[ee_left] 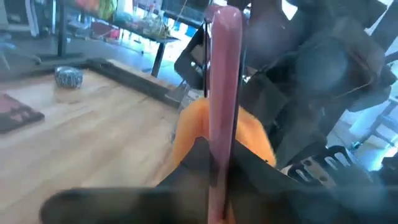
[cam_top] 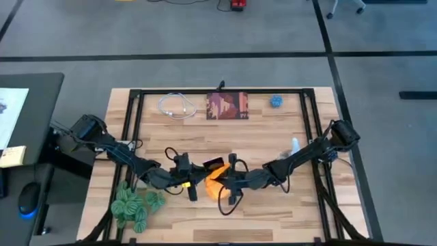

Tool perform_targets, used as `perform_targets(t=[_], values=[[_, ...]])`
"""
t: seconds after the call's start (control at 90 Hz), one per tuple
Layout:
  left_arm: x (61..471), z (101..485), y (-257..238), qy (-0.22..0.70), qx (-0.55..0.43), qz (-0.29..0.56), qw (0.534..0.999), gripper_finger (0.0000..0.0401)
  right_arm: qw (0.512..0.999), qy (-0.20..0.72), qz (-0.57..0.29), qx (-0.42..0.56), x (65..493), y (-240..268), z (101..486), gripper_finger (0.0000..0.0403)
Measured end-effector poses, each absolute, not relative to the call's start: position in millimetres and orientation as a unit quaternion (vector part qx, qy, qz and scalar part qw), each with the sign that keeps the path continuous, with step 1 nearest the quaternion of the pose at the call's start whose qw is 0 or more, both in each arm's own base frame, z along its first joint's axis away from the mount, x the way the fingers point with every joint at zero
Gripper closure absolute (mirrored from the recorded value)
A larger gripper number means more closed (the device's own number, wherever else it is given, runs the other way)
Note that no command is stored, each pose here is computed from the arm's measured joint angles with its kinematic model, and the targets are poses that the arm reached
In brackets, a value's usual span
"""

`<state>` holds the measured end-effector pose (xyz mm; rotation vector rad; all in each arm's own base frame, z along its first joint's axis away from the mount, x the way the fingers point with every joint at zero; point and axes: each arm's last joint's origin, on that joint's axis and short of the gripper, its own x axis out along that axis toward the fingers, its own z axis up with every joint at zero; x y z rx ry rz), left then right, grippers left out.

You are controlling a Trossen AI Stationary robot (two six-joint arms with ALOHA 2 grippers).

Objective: Apply microfiber cloth
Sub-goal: Wipe the front of the pink cellphone using microfiber cloth

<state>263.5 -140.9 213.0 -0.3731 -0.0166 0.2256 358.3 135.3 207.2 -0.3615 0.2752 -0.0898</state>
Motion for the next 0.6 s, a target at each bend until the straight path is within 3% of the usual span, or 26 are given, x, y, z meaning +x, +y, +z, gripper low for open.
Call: perform_targets(t=[0.389, 0.6], values=[[263, 217, -143, -0.017, -0.194, 0.103, 0.975, 0.0394, 0.947, 0.271, -0.045, -0.165, 341, 142, 177, 0.0403], [263, 216, -143, -0.009, -0.185, 0.097, 0.978, 0.0394, 0.948, 0.268, -0.017, -0.171, 330, 164, 176, 0.0403]])
